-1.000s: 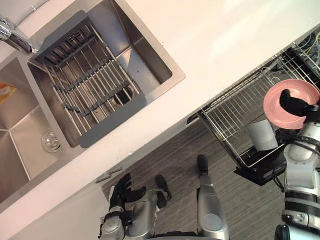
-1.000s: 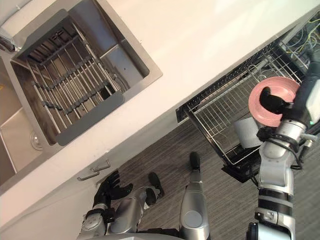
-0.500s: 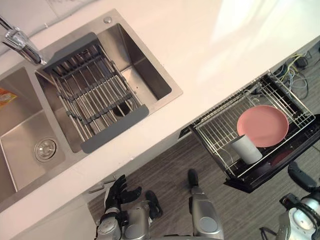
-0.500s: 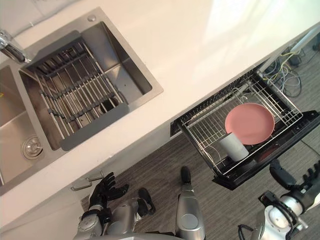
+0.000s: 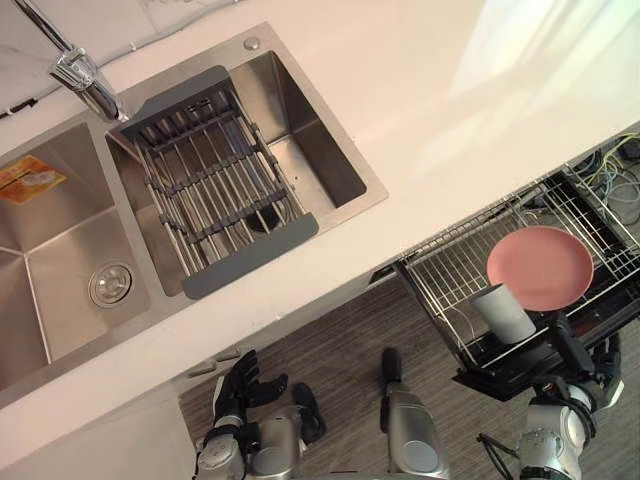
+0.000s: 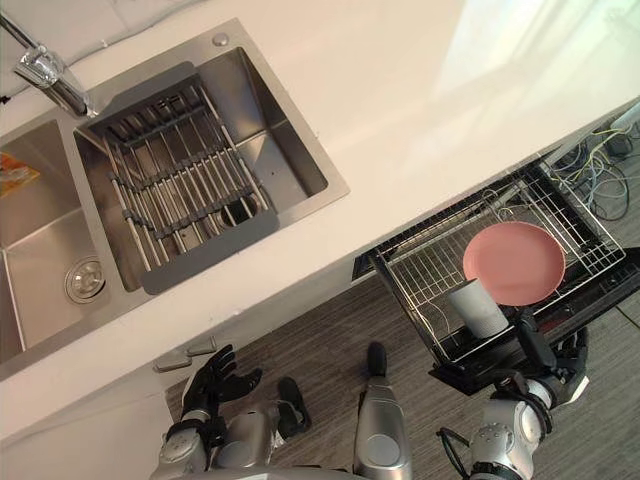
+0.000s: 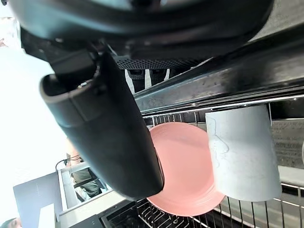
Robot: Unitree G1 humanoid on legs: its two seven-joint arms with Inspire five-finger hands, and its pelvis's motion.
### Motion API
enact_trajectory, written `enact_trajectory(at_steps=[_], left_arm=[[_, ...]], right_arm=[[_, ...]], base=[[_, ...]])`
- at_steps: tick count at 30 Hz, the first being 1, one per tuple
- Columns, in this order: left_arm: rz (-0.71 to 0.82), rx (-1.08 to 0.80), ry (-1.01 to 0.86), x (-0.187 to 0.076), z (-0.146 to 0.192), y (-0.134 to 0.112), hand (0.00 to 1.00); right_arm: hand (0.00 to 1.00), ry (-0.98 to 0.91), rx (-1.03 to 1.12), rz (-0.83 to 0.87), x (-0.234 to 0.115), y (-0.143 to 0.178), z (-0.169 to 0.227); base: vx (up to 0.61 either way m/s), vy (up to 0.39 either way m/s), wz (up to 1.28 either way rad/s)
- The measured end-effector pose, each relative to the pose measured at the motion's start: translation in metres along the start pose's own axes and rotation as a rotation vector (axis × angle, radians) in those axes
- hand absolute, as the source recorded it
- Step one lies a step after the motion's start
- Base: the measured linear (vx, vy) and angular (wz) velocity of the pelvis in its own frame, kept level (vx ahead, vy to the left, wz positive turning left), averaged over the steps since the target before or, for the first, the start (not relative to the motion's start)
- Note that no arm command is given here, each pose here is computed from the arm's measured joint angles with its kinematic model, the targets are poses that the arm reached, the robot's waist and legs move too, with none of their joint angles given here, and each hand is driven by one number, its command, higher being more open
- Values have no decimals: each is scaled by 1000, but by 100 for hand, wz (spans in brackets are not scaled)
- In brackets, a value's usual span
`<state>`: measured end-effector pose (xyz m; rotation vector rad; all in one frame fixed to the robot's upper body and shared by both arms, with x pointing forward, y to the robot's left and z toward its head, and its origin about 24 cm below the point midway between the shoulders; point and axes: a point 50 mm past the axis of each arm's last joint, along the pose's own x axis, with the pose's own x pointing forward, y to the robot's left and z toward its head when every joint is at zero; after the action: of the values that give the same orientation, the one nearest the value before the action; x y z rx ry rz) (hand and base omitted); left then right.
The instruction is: Walk over to the sink, pick up the cup, carry it to the dishwasher, place the cup inside the dishwasher, then close the dishwasher door
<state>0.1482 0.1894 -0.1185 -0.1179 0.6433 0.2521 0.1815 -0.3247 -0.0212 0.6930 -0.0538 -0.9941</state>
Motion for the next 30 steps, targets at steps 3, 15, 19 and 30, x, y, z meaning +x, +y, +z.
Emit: enact_trajectory(at_steps=[3, 15, 19, 30], left_arm=[[-1, 23, 3, 1, 0, 6, 90], [-40, 77, 22, 1, -3, 6, 90], [-63, 89, 32, 0, -4, 5, 90], [-53, 127, 45, 2, -3, 16, 90]], right_arm=[[90, 5, 100, 66, 8, 23, -1], [90, 139, 326, 511, 6, 154, -14], [90, 172, 322, 532, 2, 150, -25], [90, 339, -35, 496, -13, 80, -66]], base=[[-66, -8, 24], [-126, -26, 25], [34, -13, 22], [42, 4, 10]])
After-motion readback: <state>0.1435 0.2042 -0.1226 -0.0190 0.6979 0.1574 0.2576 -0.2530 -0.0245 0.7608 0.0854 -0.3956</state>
